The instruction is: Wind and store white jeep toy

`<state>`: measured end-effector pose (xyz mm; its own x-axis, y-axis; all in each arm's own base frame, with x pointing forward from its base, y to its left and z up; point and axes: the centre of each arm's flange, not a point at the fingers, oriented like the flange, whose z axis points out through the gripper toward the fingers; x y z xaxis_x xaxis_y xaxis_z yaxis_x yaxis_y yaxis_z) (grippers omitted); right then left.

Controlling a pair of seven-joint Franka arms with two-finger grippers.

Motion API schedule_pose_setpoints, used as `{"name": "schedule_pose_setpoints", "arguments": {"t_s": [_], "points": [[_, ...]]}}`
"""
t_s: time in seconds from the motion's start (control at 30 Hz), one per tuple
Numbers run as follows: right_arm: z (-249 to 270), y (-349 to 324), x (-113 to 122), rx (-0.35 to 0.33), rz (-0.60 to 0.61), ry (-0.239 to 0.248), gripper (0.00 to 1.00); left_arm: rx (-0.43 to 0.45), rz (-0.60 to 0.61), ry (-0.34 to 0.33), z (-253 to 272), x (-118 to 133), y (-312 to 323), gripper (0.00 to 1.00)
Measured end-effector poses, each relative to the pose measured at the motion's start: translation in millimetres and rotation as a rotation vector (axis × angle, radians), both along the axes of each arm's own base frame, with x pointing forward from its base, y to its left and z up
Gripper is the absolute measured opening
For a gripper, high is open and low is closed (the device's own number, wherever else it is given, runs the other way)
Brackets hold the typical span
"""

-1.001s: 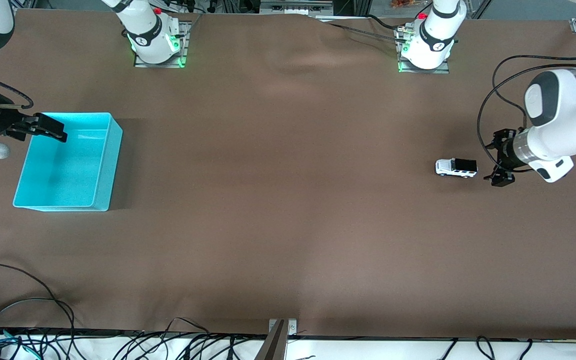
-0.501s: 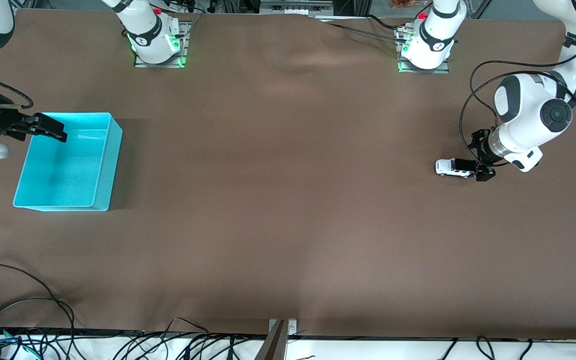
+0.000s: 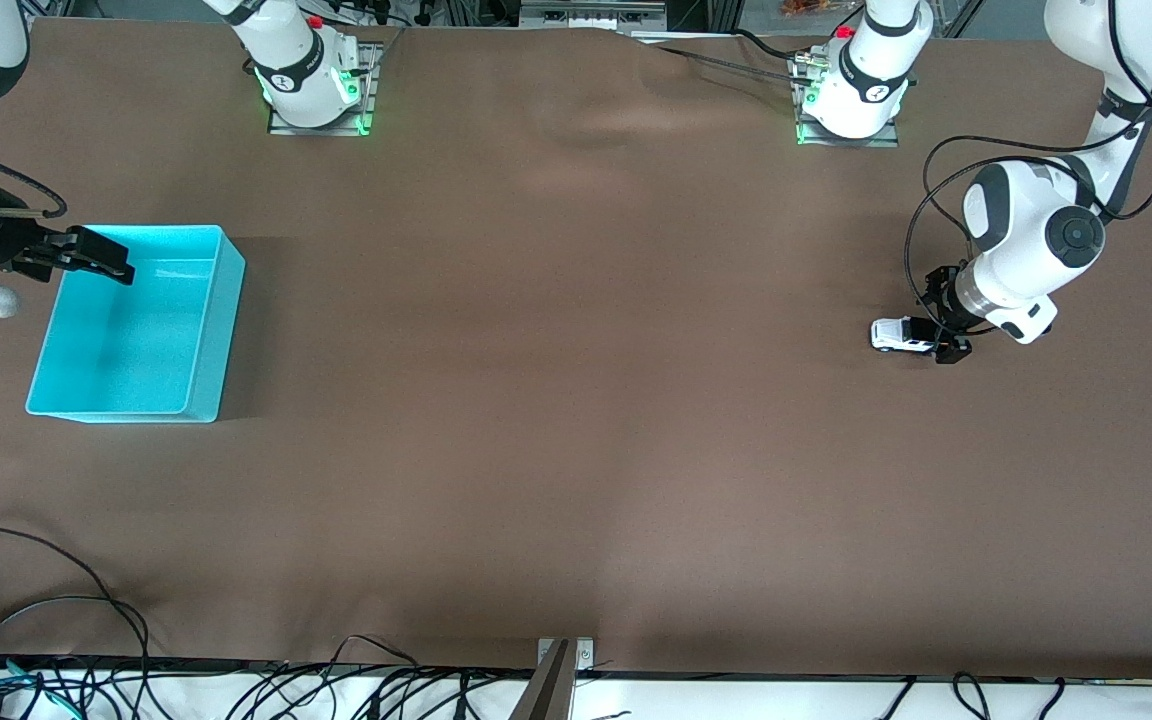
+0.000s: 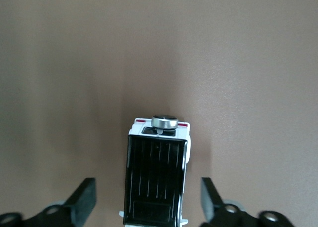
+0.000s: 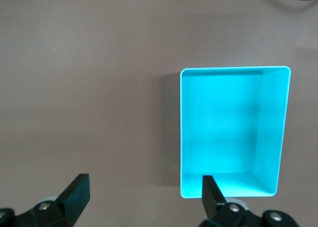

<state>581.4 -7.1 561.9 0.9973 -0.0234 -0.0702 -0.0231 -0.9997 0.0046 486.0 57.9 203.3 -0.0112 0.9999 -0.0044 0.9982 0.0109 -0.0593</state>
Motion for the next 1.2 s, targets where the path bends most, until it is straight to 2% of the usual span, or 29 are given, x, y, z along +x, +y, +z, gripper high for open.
{"name": "schedule_pose_setpoints", "arguments": {"t_s": [0.03, 0.17, 0.27, 0.3, 0.37, 0.63, 0.83, 1.2], "points": [[0, 0, 0, 0.000, 0.000, 0.000, 1.00, 0.000, 0.000, 0.001, -1, 0, 0, 0.86], [0, 0, 0, 0.000, 0.000, 0.000, 1.00, 0.000, 0.001, 0.003, -2, 0, 0, 0.84], [0, 0, 0, 0.000, 0.000, 0.000, 1.00, 0.000, 0.001, 0.000, -1, 0, 0, 0.70], [0, 0, 0, 0.000, 0.000, 0.000, 1.00, 0.000, 0.001, -0.002, -1, 1, 0, 0.60], [0, 0, 0, 0.000, 0.000, 0.000, 1.00, 0.001, 0.000, -0.007, 1, 3, 0, 0.50], [0, 0, 0, 0.000, 0.000, 0.000, 1.00, 0.001, -0.005, -0.029, 9, 11, -5, 0.49], [0, 0, 0, 0.000, 0.000, 0.000, 1.00, -0.009, 0.021, -0.045, 16, 15, -36, 0.49], [0, 0, 0, 0.000, 0.000, 0.000, 1.00, -0.029, 0.022, -0.017, 8, 6, -91, 0.49]]}}
